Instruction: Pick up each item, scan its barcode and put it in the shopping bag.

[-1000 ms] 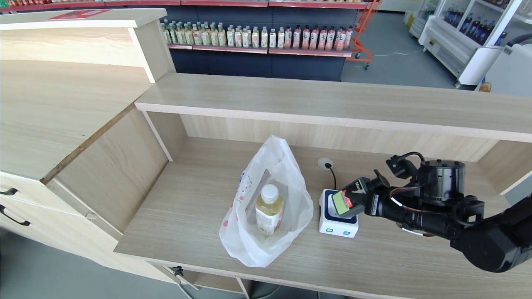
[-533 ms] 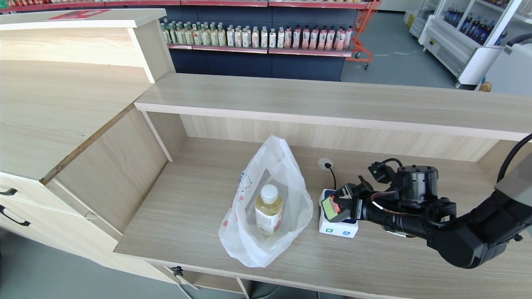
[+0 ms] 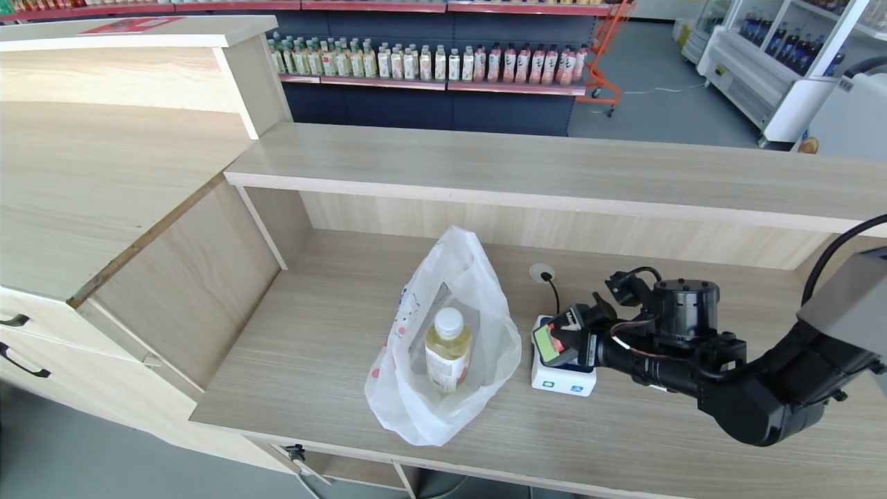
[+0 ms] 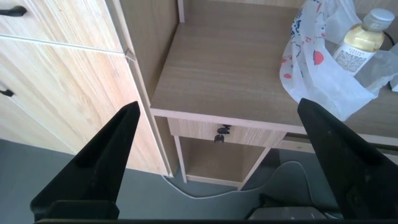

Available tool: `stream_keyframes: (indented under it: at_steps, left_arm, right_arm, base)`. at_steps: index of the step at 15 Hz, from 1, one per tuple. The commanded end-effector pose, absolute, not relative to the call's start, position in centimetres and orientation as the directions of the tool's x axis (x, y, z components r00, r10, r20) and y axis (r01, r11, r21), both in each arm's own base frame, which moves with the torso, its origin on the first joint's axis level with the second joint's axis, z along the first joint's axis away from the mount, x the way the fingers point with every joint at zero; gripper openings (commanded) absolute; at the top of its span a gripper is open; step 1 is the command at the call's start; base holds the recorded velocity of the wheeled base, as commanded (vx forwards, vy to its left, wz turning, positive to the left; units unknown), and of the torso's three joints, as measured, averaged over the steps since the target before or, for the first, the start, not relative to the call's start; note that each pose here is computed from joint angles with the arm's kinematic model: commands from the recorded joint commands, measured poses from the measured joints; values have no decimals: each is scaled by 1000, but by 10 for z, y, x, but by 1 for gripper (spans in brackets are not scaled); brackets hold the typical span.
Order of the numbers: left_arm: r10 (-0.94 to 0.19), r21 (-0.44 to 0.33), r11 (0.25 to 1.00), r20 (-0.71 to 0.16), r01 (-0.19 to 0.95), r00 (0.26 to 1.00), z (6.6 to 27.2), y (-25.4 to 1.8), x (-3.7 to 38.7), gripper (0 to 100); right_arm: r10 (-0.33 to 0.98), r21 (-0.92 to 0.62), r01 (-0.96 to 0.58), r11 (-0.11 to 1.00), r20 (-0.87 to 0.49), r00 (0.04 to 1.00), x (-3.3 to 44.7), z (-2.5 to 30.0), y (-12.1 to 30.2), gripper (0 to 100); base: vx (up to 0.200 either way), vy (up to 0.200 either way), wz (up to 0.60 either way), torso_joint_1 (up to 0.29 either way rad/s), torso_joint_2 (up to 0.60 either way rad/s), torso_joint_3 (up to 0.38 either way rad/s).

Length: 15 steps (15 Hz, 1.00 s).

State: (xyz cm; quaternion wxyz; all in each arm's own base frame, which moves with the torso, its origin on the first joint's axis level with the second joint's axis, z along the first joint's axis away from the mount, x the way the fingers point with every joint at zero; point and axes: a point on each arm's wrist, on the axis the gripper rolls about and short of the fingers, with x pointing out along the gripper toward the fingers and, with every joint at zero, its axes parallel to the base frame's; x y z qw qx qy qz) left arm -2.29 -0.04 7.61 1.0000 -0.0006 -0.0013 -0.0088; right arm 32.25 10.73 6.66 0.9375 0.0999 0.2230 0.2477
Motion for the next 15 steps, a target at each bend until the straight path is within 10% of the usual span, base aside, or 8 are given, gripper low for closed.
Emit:
stream_keyframes:
  at_steps: [1,15]
  left_arm:
    - [-18,-1,1000,3,18,1000,76,0,-23,100]
    - [-18,-1,1000,3,18,1000,76,0,-23,100]
  right_arm:
    - [511,299,-423,856,-362,779,322,69,107,0]
    - [550,320,-463,826,-279,787,294,130,109,0]
  base:
    - [0,0,0,0,0,0]
    - [0,43,0,0,0,1]
